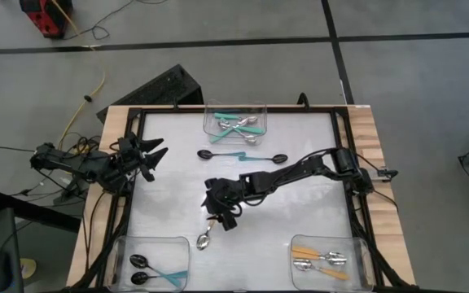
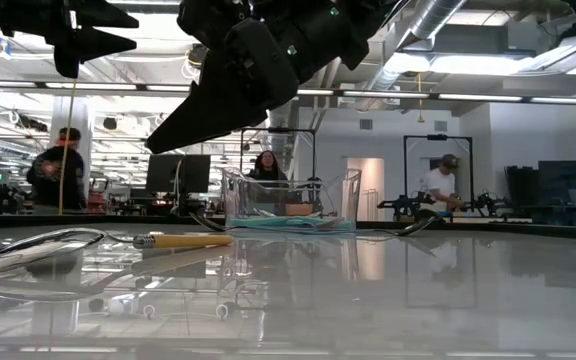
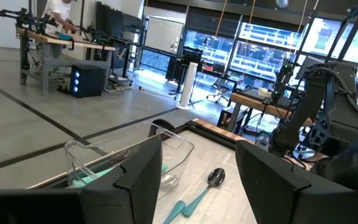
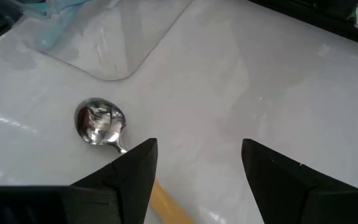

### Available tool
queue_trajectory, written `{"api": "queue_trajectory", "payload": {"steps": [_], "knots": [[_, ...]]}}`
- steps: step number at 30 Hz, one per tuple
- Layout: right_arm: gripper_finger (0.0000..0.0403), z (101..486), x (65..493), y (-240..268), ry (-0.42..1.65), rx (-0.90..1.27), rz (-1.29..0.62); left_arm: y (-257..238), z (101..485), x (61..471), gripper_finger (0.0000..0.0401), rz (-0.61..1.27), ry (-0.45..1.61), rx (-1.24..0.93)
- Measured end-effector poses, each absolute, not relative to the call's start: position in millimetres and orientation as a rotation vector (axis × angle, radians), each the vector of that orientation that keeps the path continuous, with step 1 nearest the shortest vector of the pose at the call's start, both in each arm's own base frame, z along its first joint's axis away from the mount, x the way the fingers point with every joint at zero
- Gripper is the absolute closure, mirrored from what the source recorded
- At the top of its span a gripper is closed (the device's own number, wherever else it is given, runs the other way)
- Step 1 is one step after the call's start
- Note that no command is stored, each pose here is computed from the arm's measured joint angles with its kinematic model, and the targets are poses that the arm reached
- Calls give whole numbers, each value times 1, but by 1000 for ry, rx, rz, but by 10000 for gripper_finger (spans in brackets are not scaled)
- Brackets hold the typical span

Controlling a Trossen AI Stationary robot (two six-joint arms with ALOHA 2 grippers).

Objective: Sort silverware by color (type)
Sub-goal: Put the orange spoon into the bottom right transparent bin

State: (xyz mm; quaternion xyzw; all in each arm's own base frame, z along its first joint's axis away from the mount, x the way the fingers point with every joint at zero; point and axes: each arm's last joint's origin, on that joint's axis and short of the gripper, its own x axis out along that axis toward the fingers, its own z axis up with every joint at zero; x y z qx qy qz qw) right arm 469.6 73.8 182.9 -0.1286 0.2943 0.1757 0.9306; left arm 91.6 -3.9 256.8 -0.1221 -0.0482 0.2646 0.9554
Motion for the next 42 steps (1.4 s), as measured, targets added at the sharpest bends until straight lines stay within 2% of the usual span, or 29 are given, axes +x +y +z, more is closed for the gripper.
{"api": "queue_trajectory", "payload": {"steps": [15, 26, 34, 42], "knots": [[143, 183, 469, 74, 603, -263, 360, -4, 257, 92, 211, 537, -97, -248], [143, 161, 473, 77, 642, -189, 396, -4, 257, 92, 211, 537, -97, -248], [143, 157, 469, 77, 651, -411, 508, -4, 257, 92, 211, 537, -98, -248], [143, 158, 470, 74, 620, -398, 555, -4, 257, 92, 211, 538, -97, -247]]}}
